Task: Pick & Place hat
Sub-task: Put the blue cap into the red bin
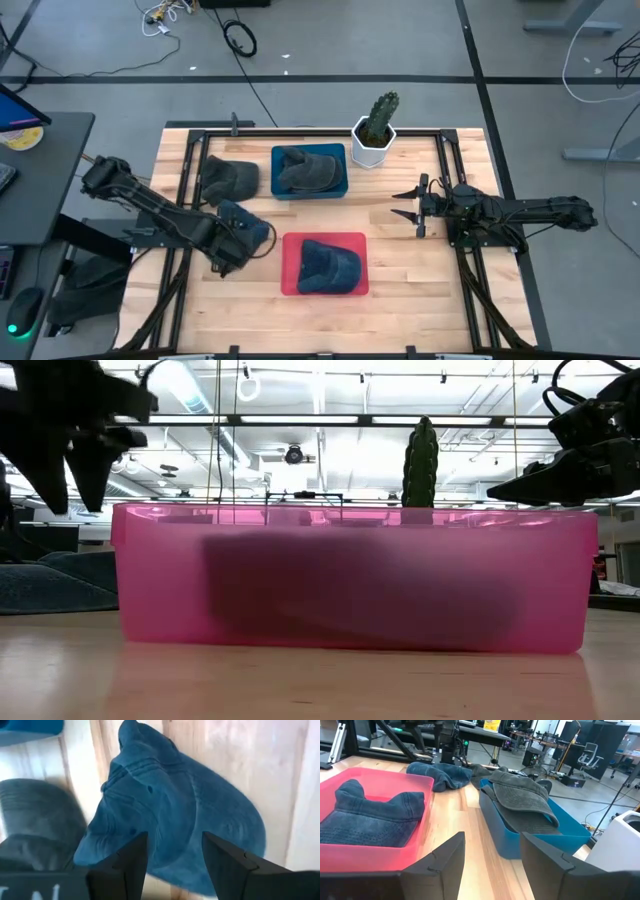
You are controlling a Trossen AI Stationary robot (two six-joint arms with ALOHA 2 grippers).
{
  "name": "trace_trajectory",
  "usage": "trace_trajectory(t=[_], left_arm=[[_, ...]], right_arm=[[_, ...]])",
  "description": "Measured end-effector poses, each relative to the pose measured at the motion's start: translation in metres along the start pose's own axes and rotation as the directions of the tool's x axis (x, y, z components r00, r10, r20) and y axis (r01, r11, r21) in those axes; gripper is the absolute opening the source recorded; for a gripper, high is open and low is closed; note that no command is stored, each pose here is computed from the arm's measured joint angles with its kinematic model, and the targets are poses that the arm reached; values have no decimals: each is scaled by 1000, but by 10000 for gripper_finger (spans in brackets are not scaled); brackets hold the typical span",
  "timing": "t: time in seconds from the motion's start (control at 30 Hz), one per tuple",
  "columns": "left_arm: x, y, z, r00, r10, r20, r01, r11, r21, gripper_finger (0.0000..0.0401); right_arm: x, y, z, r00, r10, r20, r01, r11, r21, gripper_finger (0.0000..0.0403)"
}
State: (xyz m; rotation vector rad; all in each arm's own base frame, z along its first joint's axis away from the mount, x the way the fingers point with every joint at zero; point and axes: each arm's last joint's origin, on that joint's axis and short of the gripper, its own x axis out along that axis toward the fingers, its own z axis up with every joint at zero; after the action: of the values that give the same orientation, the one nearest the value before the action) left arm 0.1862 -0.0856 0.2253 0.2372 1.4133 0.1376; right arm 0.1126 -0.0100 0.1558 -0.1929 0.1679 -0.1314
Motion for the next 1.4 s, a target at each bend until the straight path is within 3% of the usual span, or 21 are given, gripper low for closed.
trace_trajectory(t=[0.17,0.4,0.57,0.67,0.8,0.9,1.07,1.23,1.4], left_arm=[[22,5,2,996,-72,60,73,997,-11,188],[47,18,-6,998,-50,-31,49,998,-29,188],[54,22,-9,993,-97,-62,94,994,-48,179],[54,20,-9,989,-133,-61,132,991,-25,138],[54,18,-7,975,-214,-55,216,976,19,31],[52,15,-7,971,-232,-60,235,971,51,11],[34,13,-2,970,-232,-70,239,965,107,5],[-5,12,10,983,-178,-32,181,970,164,4],[-51,6,24,981,-159,111,108,924,367,3]], right_arm=[[0,0,0,1000,0,0,0,1000,0,193],[0,0,0,1000,0,1,0,1000,0,193],[0,0,0,1000,0,0,0,1000,0,193],[0,0,0,1000,0,0,0,1000,0,193],[0,0,0,1000,0,0,0,1000,0,193],[0,0,0,1000,0,0,0,1000,0,193],[0,0,0,1000,0,0,0,1000,0,193],[0,0,0,1000,0,0,0,1000,0,193],[0,0,0,1000,0,0,0,1000,0,193]])
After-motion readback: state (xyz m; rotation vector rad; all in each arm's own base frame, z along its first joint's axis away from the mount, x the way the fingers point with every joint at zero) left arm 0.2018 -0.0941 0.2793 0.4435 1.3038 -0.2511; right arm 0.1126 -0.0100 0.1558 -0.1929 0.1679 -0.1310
